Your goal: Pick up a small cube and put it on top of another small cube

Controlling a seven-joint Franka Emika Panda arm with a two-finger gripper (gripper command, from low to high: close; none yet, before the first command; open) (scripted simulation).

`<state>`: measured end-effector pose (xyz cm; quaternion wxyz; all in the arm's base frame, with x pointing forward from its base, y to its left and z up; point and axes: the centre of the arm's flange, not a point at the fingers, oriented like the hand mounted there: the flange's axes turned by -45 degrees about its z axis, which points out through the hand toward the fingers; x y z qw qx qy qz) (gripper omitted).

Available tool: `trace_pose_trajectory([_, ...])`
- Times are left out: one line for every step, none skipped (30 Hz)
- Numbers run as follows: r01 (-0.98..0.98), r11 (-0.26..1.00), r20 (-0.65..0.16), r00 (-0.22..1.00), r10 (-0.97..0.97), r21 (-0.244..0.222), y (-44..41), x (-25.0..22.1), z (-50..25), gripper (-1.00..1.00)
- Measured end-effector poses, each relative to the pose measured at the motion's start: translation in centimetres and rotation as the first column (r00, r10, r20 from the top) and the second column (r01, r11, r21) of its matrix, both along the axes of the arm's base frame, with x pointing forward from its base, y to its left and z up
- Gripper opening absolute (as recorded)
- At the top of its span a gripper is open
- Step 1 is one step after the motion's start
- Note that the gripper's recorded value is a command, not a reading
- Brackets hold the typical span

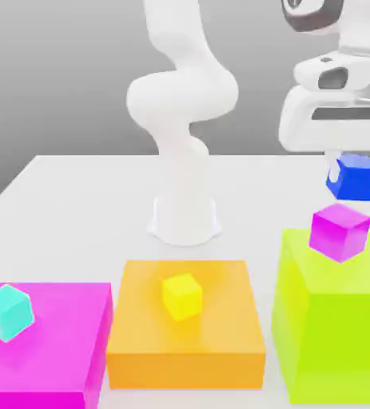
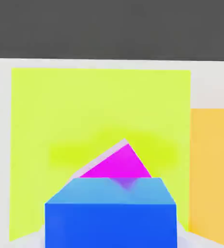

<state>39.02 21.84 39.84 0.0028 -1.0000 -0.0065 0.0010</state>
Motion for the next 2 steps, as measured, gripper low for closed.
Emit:
trace_pose_trajectory([0.0,1.0,0.0,1.0,0.0,0.0,0.0,0.0,0.0,1.0])
trace_pose_trajectory([0.0,1.0,0.0,1.0,0.0,0.0,0.0,0.0,0.0,1.0])
